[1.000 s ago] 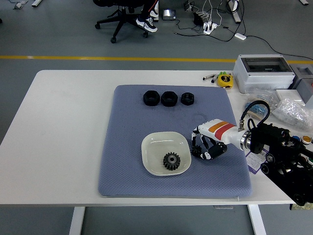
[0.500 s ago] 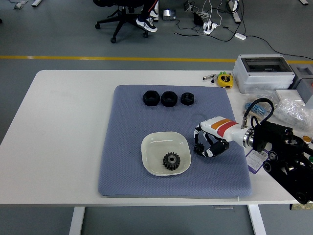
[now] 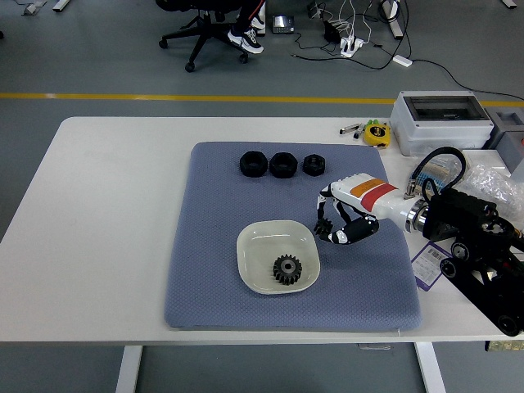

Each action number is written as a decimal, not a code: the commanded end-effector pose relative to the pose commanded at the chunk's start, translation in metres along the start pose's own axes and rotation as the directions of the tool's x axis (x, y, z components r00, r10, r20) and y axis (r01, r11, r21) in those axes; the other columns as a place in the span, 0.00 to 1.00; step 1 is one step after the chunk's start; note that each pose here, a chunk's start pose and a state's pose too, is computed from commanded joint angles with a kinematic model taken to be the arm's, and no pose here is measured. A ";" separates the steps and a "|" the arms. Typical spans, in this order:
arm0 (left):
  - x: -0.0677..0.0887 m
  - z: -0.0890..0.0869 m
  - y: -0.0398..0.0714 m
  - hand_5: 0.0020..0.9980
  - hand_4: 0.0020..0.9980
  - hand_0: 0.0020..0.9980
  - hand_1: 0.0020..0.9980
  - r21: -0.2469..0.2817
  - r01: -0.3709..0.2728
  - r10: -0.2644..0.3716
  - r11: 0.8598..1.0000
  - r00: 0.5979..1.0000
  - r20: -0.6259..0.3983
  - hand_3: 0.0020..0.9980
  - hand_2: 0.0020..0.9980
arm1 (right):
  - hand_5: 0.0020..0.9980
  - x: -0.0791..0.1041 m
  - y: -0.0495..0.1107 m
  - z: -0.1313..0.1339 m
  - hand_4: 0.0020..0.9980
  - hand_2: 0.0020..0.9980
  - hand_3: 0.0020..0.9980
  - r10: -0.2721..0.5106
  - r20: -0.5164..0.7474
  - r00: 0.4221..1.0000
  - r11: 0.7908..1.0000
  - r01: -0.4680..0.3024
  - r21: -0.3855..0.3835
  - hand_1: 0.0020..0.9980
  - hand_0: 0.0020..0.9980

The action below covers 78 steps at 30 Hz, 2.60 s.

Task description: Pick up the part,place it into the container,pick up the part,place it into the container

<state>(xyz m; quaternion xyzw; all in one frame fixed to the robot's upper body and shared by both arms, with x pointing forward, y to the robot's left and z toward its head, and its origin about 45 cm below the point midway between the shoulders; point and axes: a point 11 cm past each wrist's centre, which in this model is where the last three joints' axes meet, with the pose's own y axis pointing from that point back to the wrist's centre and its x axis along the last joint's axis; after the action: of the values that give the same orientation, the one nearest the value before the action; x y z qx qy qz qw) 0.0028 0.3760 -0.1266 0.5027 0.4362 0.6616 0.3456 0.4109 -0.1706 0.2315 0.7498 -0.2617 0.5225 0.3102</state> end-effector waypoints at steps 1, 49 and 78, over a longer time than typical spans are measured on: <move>0.000 0.000 0.000 0.63 0.73 0.75 0.76 0.000 0.000 0.000 1.000 1.000 0.000 0.63 0.83 | 0.26 0.002 -0.001 -0.004 0.82 0.16 0.32 0.006 -0.001 1.000 1.000 -0.006 0.011 0.03 0.04; 0.002 0.003 0.000 0.63 0.73 0.75 0.75 -0.010 -0.001 0.001 1.000 1.000 0.012 0.63 0.82 | 0.33 -0.036 -0.020 -0.045 0.81 0.24 0.42 -0.153 -0.016 0.988 0.982 0.154 0.112 0.08 0.08; 0.002 0.002 0.000 0.62 0.74 0.75 0.74 -0.007 -0.001 0.002 1.000 1.000 0.015 0.63 0.82 | 0.47 -0.041 -0.022 -0.040 1.00 0.25 0.45 -0.155 -0.040 0.987 0.982 0.159 0.101 0.10 0.11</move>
<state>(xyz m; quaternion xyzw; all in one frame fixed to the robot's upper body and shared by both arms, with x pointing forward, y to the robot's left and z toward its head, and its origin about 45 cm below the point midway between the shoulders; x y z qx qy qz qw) 0.0038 0.3787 -0.1259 0.5067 0.4307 0.6596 0.3502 0.3884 -0.1235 0.1988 0.7748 -0.1693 0.5213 0.3150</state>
